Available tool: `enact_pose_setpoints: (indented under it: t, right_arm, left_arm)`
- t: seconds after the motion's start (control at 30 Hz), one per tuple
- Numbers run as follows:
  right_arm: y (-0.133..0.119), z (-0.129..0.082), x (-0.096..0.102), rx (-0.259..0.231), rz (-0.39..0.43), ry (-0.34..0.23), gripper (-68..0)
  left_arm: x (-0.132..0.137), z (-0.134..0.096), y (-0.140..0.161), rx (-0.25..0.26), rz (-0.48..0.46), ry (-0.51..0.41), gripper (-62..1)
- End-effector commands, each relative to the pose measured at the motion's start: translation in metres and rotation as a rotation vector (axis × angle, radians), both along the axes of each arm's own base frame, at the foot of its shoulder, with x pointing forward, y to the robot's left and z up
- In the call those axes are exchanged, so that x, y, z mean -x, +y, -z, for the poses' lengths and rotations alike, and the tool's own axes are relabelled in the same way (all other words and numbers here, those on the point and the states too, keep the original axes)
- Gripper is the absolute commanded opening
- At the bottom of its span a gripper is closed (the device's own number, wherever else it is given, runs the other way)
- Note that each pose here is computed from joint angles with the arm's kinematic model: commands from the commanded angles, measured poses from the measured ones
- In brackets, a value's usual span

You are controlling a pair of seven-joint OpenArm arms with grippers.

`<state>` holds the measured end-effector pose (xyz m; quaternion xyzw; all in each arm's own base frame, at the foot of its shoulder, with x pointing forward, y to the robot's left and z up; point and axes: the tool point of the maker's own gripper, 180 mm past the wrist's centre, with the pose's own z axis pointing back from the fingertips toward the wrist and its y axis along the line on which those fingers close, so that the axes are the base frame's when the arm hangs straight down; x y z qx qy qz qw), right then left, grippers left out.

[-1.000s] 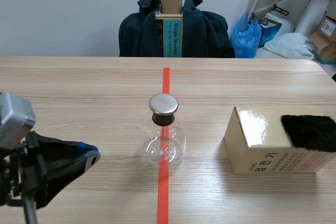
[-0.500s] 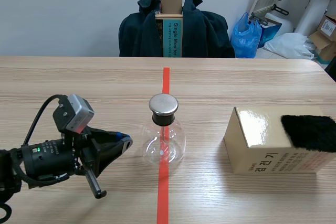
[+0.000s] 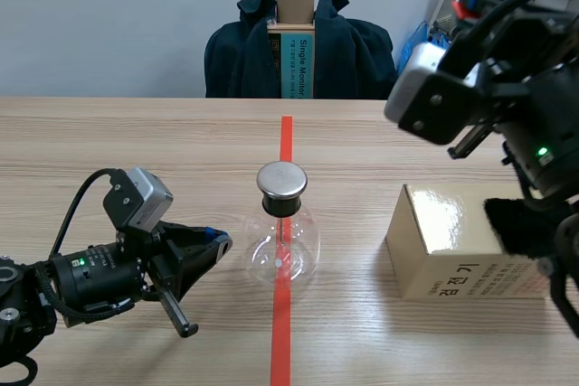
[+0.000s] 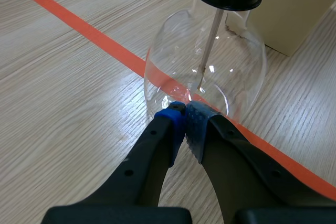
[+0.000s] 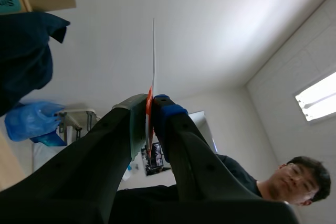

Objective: Do the electroscope experiment.
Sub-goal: 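Bring the plate to the electroscope and point at the metal foil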

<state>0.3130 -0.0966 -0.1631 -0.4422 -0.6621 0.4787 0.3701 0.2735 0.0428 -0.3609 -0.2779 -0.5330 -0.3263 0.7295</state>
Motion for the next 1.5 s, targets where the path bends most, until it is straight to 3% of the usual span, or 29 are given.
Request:
enact_pose_setpoints:
  t: [0.0, 0.3, 0.87, 1.0, 1.47]
  right_arm:
    - [0.0, -0.01, -0.003, 0.014, 0.004, -0.04, -66.8]
    - [0.025, 0.051, -0.002, 0.032, -0.037, 0.119, -66.8]
    - [0.037, 0.114, 0.025, 0.089, -0.07, 0.286, -66.8]
    - [0.037, 0.118, 0.031, 0.093, -0.075, 0.297, -66.8]
    - [0.052, 0.104, 0.046, 0.098, -0.168, 0.191, -66.8]
  left_arm:
    - [-0.002, -0.01, -0.003, 0.027, 0.002, -0.022, -59.2]
    - [-0.002, -0.009, -0.003, 0.027, 0.002, -0.022, -59.2]
    - [-0.002, -0.01, -0.003, 0.027, 0.002, -0.022, -59.2]
    - [-0.002, -0.01, -0.003, 0.027, 0.002, -0.022, -59.2]
    - [-0.002, -0.009, -0.003, 0.026, 0.002, -0.021, -59.2]
